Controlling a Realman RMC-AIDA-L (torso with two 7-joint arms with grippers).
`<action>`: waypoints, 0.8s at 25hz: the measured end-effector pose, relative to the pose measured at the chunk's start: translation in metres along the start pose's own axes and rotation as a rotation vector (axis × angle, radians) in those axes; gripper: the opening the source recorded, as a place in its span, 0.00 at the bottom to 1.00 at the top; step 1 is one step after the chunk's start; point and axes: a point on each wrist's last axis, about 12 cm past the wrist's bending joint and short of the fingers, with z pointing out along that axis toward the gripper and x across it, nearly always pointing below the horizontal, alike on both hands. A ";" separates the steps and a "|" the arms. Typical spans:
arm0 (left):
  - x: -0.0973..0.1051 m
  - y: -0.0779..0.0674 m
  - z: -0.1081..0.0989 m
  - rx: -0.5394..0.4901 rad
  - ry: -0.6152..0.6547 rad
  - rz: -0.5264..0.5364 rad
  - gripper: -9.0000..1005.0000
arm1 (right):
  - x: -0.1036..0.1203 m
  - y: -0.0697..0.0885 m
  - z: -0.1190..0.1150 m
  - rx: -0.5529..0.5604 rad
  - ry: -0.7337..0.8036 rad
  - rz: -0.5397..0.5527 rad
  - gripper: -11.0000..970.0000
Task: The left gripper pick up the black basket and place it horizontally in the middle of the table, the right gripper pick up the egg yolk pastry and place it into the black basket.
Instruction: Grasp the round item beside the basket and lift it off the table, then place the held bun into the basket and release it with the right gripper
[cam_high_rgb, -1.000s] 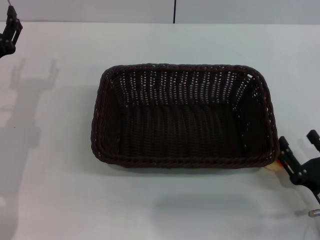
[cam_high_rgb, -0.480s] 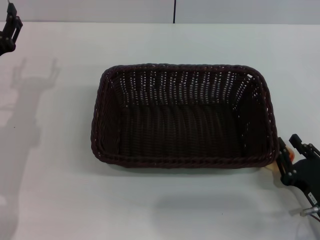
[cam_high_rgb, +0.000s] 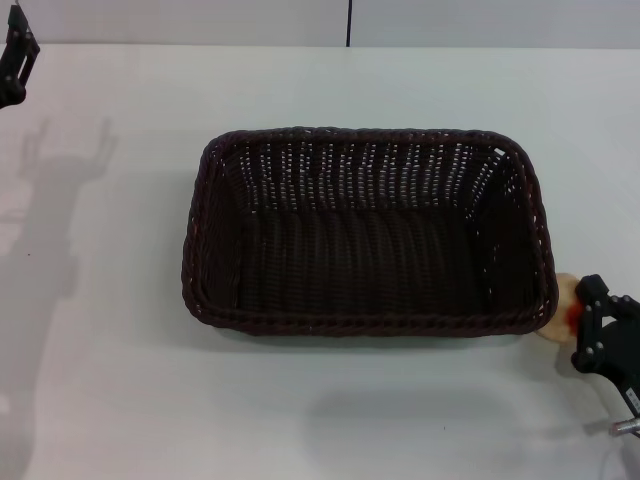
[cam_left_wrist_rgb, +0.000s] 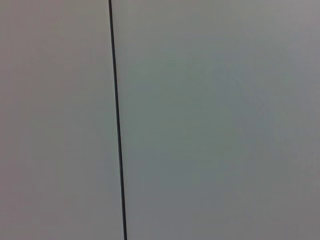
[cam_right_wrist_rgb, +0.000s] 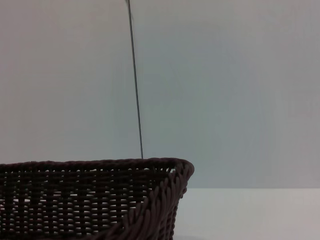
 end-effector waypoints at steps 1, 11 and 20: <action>0.000 0.000 0.000 0.000 -0.001 0.000 0.82 | 0.000 0.000 0.000 0.000 0.000 0.000 0.08; -0.001 -0.001 0.001 0.002 -0.008 -0.001 0.82 | -0.009 0.003 -0.013 0.029 -0.091 -0.040 0.01; -0.001 -0.001 0.001 0.003 -0.009 -0.001 0.82 | -0.028 0.011 -0.030 0.059 -0.264 -0.091 0.01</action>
